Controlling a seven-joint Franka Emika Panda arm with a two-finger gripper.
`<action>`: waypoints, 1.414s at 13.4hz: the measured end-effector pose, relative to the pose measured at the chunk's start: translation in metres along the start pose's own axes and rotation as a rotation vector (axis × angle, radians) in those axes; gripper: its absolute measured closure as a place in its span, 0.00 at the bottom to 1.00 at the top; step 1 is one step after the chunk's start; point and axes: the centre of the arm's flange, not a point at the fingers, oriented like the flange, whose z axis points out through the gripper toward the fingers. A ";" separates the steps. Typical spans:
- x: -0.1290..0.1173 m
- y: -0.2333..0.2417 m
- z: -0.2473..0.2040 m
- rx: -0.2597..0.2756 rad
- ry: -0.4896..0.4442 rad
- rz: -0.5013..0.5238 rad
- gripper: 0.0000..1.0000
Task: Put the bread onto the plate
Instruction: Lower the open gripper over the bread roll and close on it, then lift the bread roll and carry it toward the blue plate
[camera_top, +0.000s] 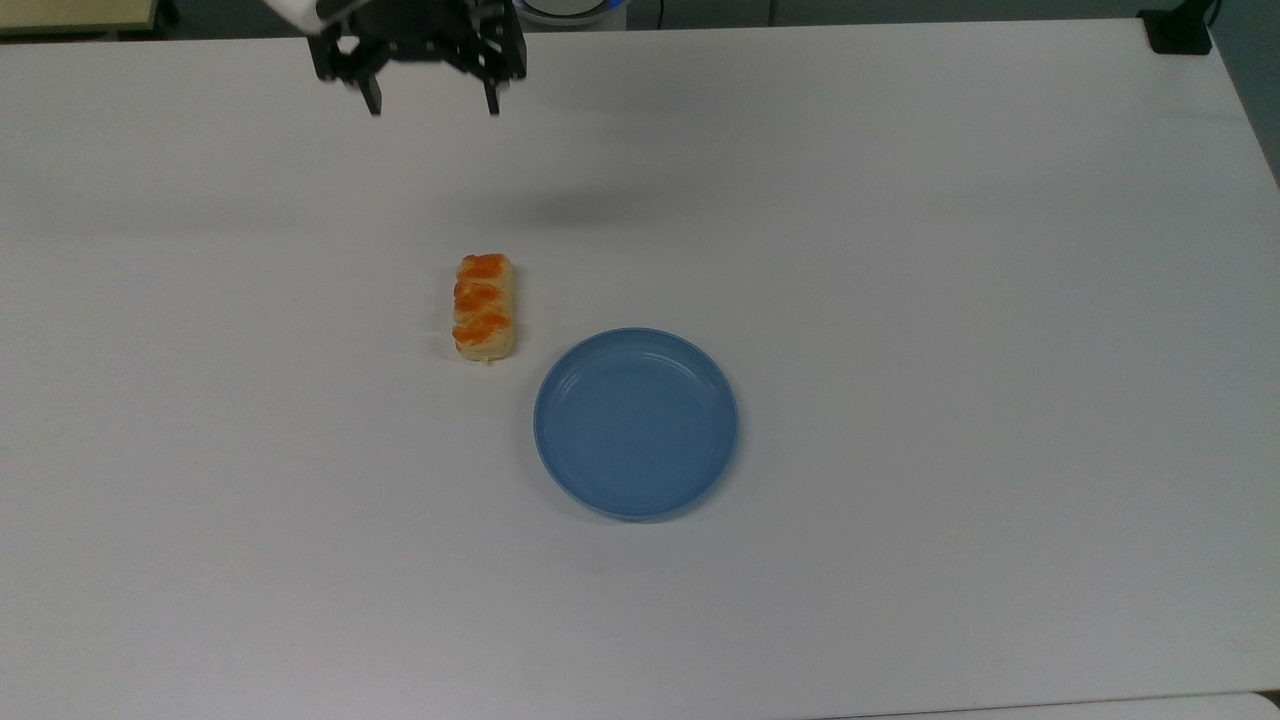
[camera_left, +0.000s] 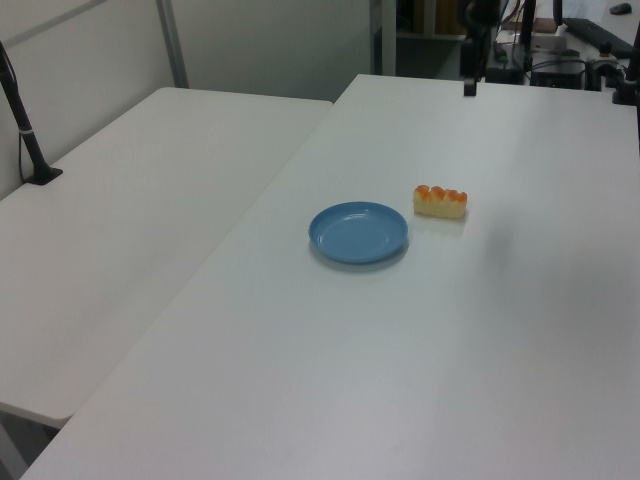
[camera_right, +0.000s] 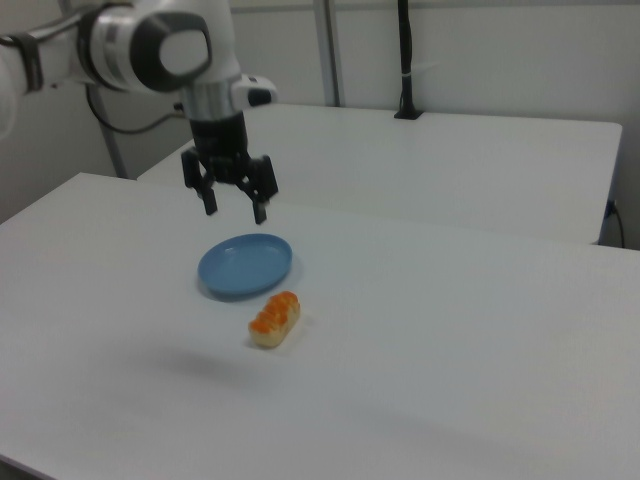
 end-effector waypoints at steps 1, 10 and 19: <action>0.007 0.000 0.015 -0.002 0.001 -0.001 0.00; 0.049 -0.009 0.183 -0.038 -0.083 -0.038 0.00; 0.060 -0.023 0.230 -0.056 -0.102 -0.031 0.05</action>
